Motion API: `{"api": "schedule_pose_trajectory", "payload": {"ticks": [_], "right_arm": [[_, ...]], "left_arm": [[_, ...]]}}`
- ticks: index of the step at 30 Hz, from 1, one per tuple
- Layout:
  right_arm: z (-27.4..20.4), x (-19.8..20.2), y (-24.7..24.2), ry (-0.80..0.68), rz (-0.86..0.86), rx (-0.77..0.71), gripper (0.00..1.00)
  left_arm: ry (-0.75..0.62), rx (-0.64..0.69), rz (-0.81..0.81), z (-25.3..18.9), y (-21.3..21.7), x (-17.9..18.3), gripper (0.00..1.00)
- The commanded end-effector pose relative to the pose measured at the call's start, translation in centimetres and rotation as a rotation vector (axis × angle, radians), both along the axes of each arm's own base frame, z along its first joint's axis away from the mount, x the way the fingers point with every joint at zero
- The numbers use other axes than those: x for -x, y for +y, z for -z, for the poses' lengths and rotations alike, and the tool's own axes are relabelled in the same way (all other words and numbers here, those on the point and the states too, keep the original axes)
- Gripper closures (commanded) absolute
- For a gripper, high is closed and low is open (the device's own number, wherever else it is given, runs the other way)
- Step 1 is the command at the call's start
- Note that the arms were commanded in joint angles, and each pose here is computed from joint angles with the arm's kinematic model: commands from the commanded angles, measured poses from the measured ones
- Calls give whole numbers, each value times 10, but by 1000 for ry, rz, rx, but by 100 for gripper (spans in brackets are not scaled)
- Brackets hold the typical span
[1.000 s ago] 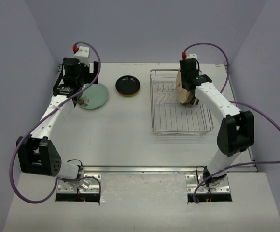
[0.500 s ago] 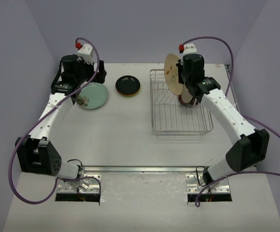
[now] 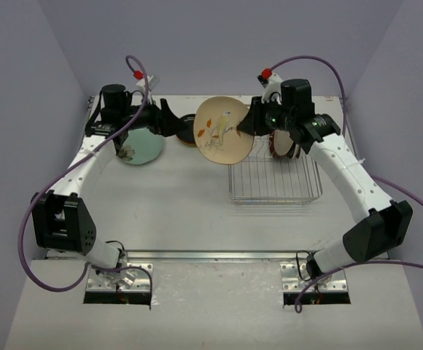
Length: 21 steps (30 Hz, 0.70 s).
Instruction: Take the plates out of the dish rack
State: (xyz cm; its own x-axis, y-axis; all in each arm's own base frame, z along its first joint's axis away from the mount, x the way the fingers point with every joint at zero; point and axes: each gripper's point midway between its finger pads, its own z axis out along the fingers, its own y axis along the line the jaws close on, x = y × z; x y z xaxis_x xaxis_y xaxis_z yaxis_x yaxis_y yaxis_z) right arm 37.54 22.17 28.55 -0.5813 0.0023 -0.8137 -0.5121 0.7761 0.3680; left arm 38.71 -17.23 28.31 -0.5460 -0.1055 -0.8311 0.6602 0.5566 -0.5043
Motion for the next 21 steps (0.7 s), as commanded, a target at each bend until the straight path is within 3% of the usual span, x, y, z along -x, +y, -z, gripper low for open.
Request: {"api": "schedule_pose_trajectory", "payload": {"ticks": [1, 5, 16, 19, 21], "right_arm": [[-75, 19, 39, -114, -218, -249, 100], [-74, 26, 47, -82, -272, -292, 100], [-53, 23, 63, 12, -330, -363, 100], [-50, 23, 65, 36, -337, -381, 100], [-48, 22, 67, 46, -344, -391, 100]], "left_arm": [[37, 112, 165, -10, -18, 23, 18], [57, 120, 184, -3, -20, 28, 25], [144, 262, 354, -6, -30, 63, 60], [158, 271, 360, -6, -30, 65, 74], [168, 274, 361, -6, -30, 65, 94]]}}
